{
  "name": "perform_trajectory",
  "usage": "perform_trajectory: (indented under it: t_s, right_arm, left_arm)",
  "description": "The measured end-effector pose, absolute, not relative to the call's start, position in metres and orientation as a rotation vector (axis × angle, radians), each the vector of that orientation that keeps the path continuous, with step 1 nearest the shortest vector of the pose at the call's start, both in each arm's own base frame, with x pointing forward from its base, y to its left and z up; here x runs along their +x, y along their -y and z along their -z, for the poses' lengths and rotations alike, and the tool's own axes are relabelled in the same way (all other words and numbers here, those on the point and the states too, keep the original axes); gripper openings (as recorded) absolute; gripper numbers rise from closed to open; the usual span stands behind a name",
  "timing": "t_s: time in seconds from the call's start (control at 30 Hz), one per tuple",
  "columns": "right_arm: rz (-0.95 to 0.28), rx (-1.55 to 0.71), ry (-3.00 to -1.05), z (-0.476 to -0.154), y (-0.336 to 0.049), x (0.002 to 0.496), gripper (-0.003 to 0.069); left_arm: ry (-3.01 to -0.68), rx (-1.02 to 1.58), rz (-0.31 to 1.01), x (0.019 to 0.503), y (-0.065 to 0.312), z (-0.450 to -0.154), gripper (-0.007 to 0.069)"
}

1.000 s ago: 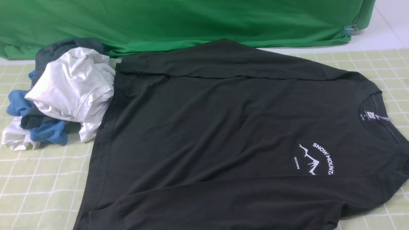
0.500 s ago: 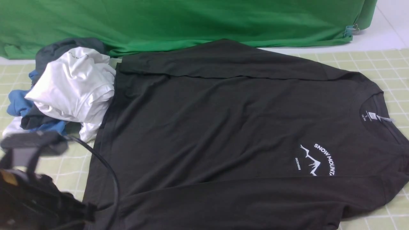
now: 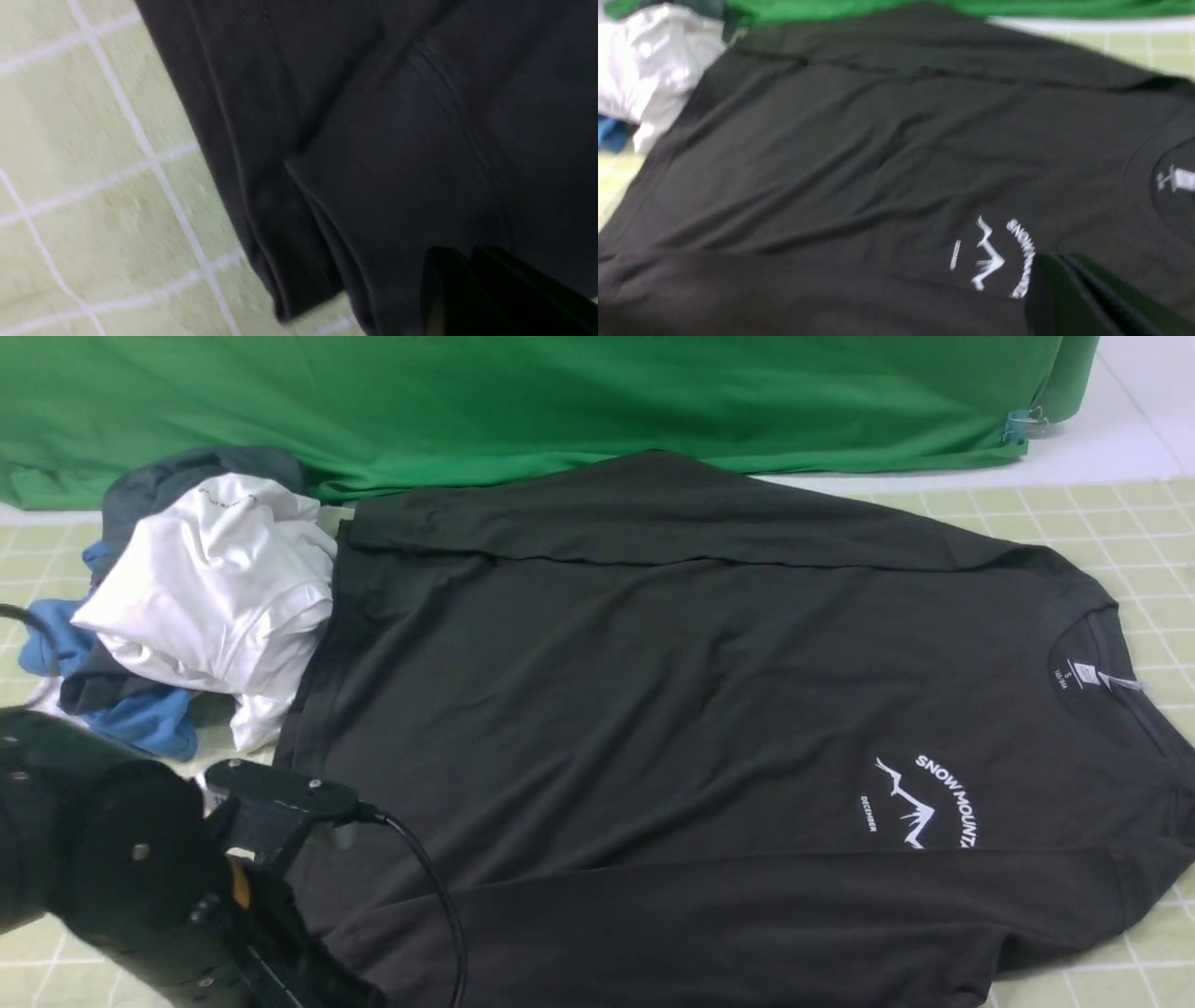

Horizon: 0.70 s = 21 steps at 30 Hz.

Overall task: Fold a long-sleeved shirt over a green coffee tablecloth.
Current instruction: 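Grasp the left edge of the dark T-shirt lying flat on the table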

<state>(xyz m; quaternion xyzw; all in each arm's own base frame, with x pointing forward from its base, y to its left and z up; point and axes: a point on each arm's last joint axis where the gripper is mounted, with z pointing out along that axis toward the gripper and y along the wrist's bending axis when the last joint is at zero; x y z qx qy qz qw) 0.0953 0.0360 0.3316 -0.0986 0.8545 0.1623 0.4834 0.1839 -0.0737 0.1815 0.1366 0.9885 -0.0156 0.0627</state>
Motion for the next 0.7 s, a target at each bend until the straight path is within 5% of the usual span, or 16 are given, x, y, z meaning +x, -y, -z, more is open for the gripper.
perform_trajectory:
  t_s: [0.37,0.7]
  right_arm:
    - [-0.392,-0.276,-2.09,-0.329,-0.037,0.095,0.0005]
    - [-0.384,-0.293,-2.089,-0.329,-0.037,0.095,0.0005]
  left_arm:
    - [-2.924,0.333,-0.058,0.201,0.072,-0.169,0.0522]
    - [-2.941,0.33,-0.055,0.206,0.075,-0.157,0.0548]
